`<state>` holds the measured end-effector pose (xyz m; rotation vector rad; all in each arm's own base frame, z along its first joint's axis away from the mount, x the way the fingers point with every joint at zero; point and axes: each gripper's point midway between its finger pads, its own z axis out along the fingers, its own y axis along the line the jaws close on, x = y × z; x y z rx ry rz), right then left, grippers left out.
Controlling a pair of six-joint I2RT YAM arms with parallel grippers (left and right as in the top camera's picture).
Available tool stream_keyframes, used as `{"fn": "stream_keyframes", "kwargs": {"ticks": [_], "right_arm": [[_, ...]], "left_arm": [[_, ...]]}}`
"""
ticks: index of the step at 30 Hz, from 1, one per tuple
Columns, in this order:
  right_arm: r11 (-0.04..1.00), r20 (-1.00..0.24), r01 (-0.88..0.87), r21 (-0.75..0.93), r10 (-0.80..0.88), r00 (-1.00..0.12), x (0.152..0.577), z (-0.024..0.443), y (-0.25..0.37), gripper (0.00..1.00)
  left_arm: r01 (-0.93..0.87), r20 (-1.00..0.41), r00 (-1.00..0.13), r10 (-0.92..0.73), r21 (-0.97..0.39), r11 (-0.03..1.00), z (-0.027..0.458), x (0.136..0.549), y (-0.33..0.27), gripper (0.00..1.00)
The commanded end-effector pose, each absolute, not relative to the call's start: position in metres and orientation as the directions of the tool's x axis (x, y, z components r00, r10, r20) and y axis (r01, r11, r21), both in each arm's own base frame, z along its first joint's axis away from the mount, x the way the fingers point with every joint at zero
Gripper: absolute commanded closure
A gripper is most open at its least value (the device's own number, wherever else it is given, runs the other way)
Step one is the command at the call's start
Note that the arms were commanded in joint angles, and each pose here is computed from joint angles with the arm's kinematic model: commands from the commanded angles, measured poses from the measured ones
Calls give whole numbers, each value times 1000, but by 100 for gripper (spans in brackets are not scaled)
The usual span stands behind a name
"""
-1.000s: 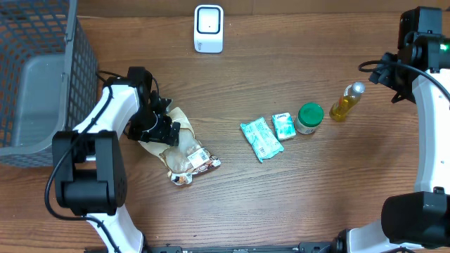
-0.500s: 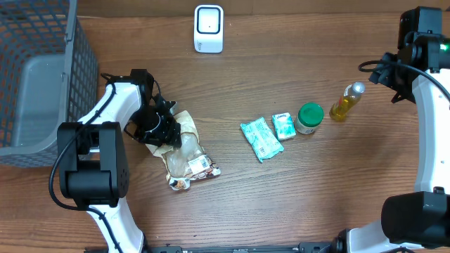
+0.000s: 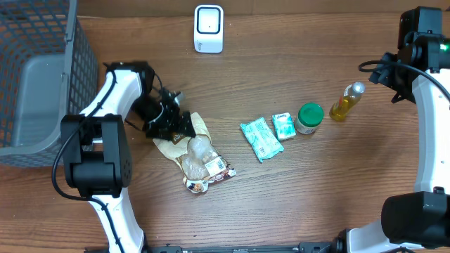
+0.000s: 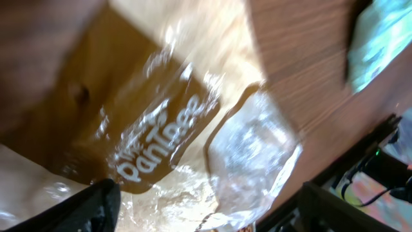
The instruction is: Scan the item barcode
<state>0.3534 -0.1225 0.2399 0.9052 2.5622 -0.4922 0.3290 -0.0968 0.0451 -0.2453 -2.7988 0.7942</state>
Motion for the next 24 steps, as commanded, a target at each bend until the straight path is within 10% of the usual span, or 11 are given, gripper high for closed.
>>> {"fn": "stream_keyframes", "kwargs": {"ticks": [1, 9, 24], "right_arm": [[726, -470, 661, -188, 525, -710, 355, 243, -123, 0], [726, -470, 661, -188, 525, -710, 355, 243, -123, 0], [726, -470, 661, -188, 525, -710, 355, 243, -123, 0]], "left_arm": [[178, 54, -970, 238, -510, 842, 72, 346, -95, 4], [130, 14, -991, 134, -149, 980, 48, 374, -38, 0], [1, 144, -989, 23, -154, 988, -1, 328, -38, 7]]}}
